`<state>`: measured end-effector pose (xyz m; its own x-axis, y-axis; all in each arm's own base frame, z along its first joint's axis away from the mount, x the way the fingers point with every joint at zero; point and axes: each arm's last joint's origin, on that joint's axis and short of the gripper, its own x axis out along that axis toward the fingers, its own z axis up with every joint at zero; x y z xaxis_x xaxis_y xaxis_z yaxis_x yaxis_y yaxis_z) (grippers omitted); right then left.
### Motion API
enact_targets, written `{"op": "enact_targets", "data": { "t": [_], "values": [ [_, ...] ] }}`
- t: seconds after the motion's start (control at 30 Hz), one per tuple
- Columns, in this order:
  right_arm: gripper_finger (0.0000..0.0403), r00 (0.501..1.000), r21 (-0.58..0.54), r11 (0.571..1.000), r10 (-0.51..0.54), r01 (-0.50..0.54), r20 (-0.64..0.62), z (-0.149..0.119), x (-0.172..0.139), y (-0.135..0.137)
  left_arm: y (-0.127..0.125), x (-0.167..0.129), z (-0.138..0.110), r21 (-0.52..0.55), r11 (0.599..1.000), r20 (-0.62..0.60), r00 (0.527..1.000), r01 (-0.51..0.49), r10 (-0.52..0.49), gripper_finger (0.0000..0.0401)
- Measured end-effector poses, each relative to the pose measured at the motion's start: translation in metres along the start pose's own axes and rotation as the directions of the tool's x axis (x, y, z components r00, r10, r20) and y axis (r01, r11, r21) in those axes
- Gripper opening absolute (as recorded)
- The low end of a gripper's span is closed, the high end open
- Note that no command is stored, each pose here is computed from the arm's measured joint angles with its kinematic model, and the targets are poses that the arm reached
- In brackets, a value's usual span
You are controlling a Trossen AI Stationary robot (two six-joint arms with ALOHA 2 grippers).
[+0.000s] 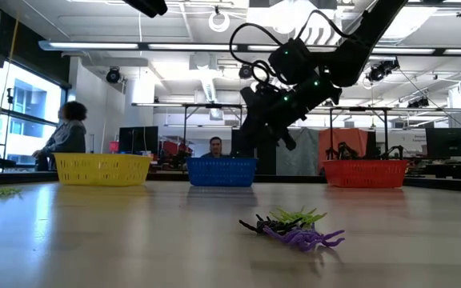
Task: Sort Halloween decoration
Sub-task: Put the purple spider toy into the blue bin
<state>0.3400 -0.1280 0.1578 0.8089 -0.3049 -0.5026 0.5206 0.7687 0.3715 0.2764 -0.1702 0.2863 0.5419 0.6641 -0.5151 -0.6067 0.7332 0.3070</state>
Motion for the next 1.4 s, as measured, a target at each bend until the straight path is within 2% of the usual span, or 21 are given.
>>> {"op": "enact_targets", "data": {
  "t": [0.2, 0.37, 0.5, 0.6, 0.7, 0.83, 1.07, 1.27, 1.4],
  "values": [
    [0.0141, 0.983, 0.024, 0.987, 0.16, -0.158, -0.091, 0.005, -0.015, 0.01, 0.0, 0.0, 0.0, -0.002, 1.0, 0.0, 1.0, 0.0, 0.0, 0.0131],
    [0.0141, 0.952, 0.003, 0.982, 0.183, -0.188, -0.246, 0.001, -0.047, 0.032, 0.0, -0.001, 0.0, 0.001, 1.0, 0.001, 1.0, 0.002, -0.002, 0.0131],
    [0.0141, 0.863, -0.023, 0.984, 0.146, -0.179, -0.483, -0.028, -0.081, 0.062, -0.001, -0.003, -0.002, 0.006, 1.0, 0.003, 1.0, 0.008, -0.008, 0.0131],
    [0.0141, 0.792, -0.056, 0.983, 0.108, -0.176, -0.601, -0.056, -0.108, 0.092, -0.002, -0.004, -0.003, 0.01, 1.0, 0.008, 1.0, 0.009, -0.009, 0.0131],
    [0.0141, 0.762, -0.079, 0.979, 0.092, -0.185, -0.641, -0.086, -0.13, 0.125, -0.002, -0.004, -0.003, 0.007, 1.0, 0.011, 1.0, 0.01, -0.01, 0.0131],
    [0.0141, 0.712, -0.023, 0.974, 0.15, -0.227, -0.686, -0.125, -0.161, 0.164, -0.002, -0.004, -0.003, 0.007, 1.0, 0.011, 1.0, 0.011, -0.011, 0.0131],
    [0.0141, 0.691, 0.151, 0.986, 0.16, -0.073, -0.705, -0.177, -0.218, 0.194, -0.002, -0.004, -0.003, 0.005, 1.0, 0.012, 1.0, 0.011, -0.011, 0.0131],
    [0.0141, 0.643, 0.283, 0.953, 0.15, 0.108, -0.751, -0.213, -0.251, 0.202, -0.002, -0.004, -0.003, 0.002, 1.0, 0.011, 1.0, 0.013, -0.013, 0.0131],
    [0.0141, 0.584, 0.289, 0.93, 0.109, 0.225, -0.804, -0.241, -0.265, 0.202, -0.004, -0.007, -0.004, -0.005, 1.0, 0.008, 1.0, 0.026, -0.026, 0.0131]
  ]
}}
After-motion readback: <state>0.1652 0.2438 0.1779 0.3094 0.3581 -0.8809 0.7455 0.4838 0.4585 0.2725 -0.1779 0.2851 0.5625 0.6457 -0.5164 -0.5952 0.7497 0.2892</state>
